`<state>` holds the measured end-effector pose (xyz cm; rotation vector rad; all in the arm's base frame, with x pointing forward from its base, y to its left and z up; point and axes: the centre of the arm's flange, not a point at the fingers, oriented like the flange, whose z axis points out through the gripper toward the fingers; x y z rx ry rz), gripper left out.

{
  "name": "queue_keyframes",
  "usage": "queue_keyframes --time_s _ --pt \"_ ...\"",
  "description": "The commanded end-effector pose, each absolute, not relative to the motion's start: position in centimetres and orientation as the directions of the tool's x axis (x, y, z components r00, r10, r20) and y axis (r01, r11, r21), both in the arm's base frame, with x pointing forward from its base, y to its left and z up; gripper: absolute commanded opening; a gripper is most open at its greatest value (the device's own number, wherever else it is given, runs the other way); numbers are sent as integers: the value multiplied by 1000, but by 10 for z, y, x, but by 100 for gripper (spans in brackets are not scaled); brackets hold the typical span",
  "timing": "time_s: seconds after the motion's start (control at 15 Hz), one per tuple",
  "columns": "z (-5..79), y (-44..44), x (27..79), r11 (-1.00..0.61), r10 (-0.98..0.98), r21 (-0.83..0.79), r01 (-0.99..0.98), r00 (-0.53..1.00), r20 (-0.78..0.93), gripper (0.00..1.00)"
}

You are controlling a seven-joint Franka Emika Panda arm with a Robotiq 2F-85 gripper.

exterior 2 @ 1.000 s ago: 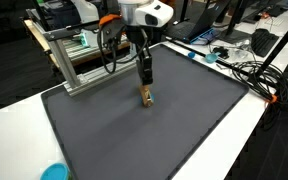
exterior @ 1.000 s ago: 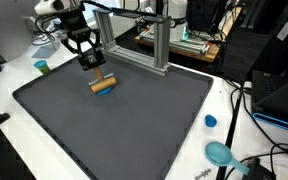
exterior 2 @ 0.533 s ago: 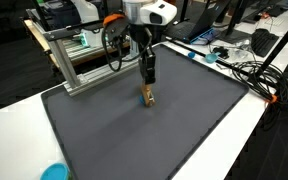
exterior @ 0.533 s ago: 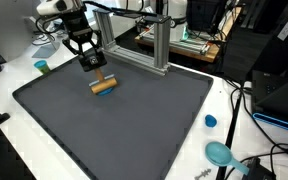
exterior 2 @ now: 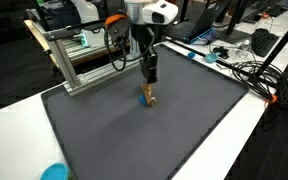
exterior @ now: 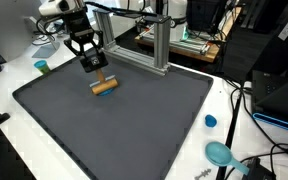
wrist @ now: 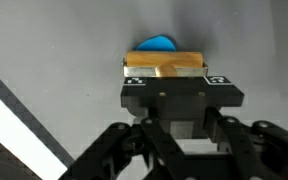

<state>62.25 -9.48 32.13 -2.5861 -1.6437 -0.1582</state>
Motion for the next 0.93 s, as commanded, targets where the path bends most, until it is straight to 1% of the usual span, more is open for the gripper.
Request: queue_keyframes --time_s 0.0,0.87 --pt "269 -79 621 -394 903 -75 916 401 157 21" --pt "270 -72 629 -365 900 -110 925 381 214 21"
